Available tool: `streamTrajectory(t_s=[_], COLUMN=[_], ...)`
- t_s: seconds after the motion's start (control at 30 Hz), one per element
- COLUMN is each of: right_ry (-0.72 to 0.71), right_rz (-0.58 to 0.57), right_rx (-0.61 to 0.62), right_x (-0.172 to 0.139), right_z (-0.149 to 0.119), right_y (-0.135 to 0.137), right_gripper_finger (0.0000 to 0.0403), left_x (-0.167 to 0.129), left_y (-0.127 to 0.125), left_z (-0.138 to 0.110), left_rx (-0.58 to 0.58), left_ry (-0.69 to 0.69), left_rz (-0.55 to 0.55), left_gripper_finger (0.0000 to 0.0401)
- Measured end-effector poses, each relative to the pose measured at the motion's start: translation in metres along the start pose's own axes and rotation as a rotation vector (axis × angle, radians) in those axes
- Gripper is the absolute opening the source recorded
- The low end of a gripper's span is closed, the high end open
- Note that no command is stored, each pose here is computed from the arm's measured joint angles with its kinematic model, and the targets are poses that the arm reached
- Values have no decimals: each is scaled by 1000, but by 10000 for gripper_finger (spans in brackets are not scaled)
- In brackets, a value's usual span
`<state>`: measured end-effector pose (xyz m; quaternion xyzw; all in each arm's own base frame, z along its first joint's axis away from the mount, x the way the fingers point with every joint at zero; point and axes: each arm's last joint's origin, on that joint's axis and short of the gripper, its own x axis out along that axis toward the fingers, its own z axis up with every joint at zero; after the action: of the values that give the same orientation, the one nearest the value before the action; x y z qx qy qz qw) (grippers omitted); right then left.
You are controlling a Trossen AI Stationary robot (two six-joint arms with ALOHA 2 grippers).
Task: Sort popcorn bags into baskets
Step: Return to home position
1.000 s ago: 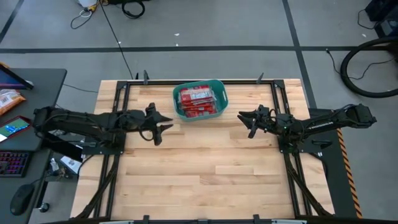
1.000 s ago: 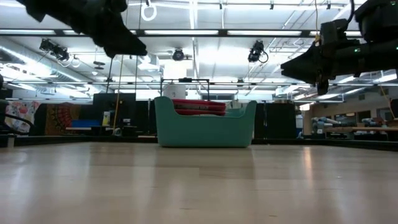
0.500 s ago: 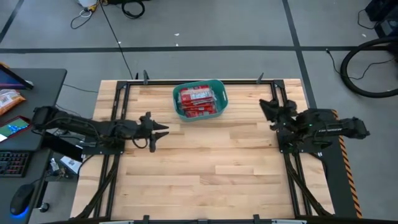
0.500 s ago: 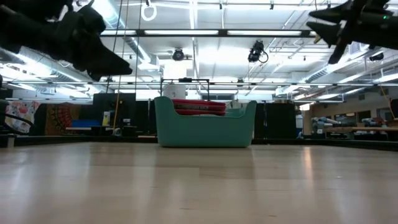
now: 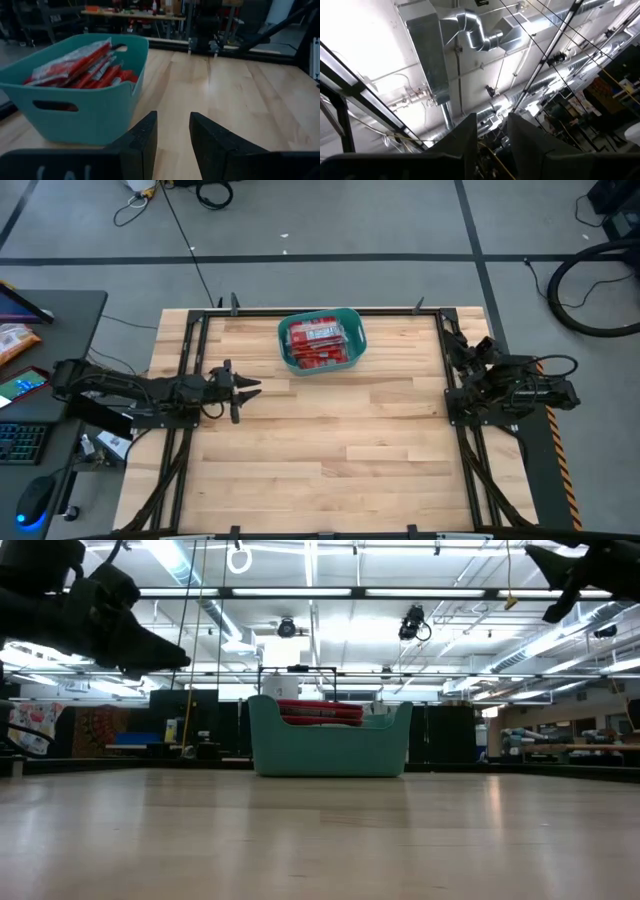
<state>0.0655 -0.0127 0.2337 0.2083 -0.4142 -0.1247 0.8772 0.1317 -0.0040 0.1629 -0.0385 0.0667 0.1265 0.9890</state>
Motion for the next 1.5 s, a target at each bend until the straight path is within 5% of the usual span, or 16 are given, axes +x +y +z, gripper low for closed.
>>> streamTrajectory(t_s=[0.53, 0.9, 1.2, 1.5], right_ry=[49, 660, 657, 657], right_rz=[-16, -210, -199, -199], right_rx=[-21, -277, -271, -271], right_x=[0, -23, -22, -22], right_z=[-5, -58, -58, -58], right_y=[-2, -28, -28, -28], right_gripper_finger=[115, 115, 115, 115], left_x=[-14, -16, -20, -20], left_y=[4, 2, -5, -5], left_z=[-1, 2, 9, 10], left_rx=[63, 62, 159, -11], left_ry=[-96, -129, -212, -210], left_rz=[36, -18, -73, -95], left_gripper_finger=[118, 118, 118, 118])
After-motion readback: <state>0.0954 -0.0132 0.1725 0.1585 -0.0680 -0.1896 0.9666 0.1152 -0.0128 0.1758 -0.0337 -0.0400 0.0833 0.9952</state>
